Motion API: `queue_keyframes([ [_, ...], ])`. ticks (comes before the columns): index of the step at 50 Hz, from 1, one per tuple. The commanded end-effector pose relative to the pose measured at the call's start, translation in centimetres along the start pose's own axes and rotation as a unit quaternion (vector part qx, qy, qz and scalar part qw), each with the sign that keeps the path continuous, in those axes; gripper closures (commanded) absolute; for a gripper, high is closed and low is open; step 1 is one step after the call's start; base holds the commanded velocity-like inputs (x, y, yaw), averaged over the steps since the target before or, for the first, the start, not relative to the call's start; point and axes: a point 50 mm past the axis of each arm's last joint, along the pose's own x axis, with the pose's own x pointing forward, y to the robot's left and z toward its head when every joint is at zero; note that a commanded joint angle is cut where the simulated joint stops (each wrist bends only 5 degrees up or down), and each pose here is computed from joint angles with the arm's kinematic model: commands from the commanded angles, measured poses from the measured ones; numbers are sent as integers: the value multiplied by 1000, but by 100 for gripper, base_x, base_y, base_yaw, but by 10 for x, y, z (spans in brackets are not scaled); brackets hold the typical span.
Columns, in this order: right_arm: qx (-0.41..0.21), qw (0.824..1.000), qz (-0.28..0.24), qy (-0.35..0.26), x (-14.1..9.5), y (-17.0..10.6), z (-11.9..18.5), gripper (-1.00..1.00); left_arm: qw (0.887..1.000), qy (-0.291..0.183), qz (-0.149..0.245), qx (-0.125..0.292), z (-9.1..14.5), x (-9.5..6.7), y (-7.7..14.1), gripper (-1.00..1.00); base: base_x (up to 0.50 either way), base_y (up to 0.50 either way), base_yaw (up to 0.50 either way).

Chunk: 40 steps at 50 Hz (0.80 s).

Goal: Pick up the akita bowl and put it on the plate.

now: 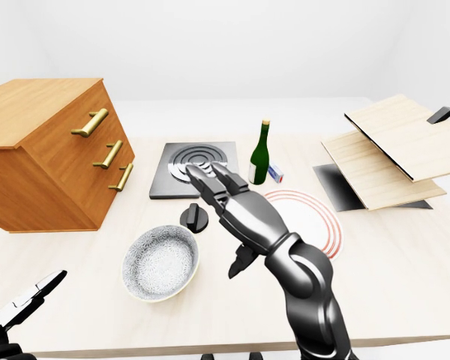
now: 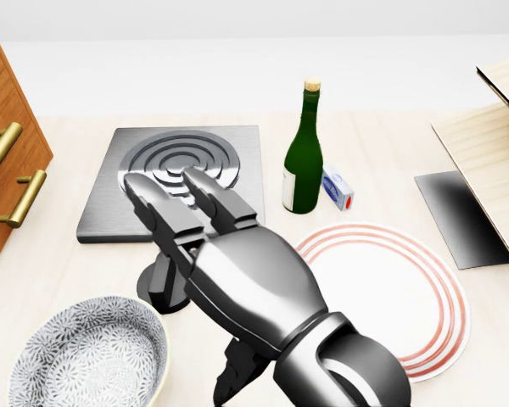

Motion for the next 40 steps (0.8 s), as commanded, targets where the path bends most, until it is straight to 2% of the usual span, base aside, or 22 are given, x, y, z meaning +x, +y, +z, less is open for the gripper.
queue_keyframes([
  [1,-23,1000,-12,7,5,-4,6,-100,1000,-1,0,0,0,0,0,-100,0,0,0],
  [10,-25,999,25,14,5,15,8,-100,1000,-1,0,0,0,0,0,-100,0,0,0],
  [27,-44,998,36,-2,8,23,24,-100,1000,-1,-1,0,1,0,0,-100,0,0,0],
  [40,-69,994,77,-26,12,43,38,-100,1000,-1,-1,1,2,0,0,-100,0,0,0],
])
